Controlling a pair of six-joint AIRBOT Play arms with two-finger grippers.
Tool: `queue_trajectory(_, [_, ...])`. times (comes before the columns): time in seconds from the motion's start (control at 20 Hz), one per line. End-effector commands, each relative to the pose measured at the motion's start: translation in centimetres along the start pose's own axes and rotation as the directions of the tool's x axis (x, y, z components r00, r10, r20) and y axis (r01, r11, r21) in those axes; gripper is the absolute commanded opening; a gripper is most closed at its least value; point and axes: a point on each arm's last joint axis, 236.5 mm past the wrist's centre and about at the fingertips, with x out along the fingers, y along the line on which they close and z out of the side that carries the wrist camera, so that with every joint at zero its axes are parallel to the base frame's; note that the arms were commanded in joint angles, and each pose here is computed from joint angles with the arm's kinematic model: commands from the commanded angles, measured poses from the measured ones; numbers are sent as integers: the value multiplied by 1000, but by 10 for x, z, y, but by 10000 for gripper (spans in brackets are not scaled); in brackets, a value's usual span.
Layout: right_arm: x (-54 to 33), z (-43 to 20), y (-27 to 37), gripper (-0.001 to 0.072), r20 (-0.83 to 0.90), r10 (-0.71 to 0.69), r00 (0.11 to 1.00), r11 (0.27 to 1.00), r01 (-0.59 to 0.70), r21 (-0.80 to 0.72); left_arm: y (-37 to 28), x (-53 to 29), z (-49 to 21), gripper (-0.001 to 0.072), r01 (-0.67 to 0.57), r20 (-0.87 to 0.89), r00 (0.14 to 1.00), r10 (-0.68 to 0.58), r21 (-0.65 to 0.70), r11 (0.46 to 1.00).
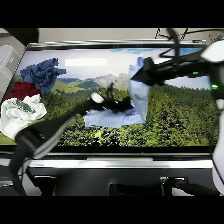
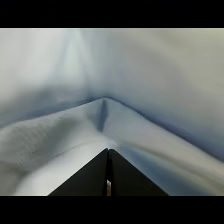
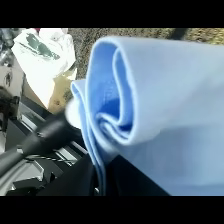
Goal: Fold the clothes and pants, and hang the long-sleeved shirts on hangers.
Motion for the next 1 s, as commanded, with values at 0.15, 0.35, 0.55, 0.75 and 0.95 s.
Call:
queue_trajectory(0.15, [177, -26, -3, 45, -121, 81, 989, 992, -68, 104, 87, -305, 85, 19, -541, 215, 836, 505, 165, 825])
queue_trajectory(0.35, [283, -85, -25, 177, -225, 88, 971, 961, -23, 276, 41, -445, 87, 20, -586, 483, 735, 476, 100, 804])
queue_trajectory(0.55, [289, -73, -10, 703, -176, 205, 963, 933, -137, 334, 2, -503, 67, 20, -606, 614, 659, 435, 91, 791])
queue_trajectory(0.75, [166, 9, -77, 701, -70, 48, 996, 975, -32, 219, -14, -513, 57, 21, -617, 645, 644, 412, 118, 778])
queue_trajectory(0.95, [14, -7, -245, 680, -208, -391, 897, 848, 439, 297, -12, -510, 55, 21, -616, 629, 654, 420, 121, 778])
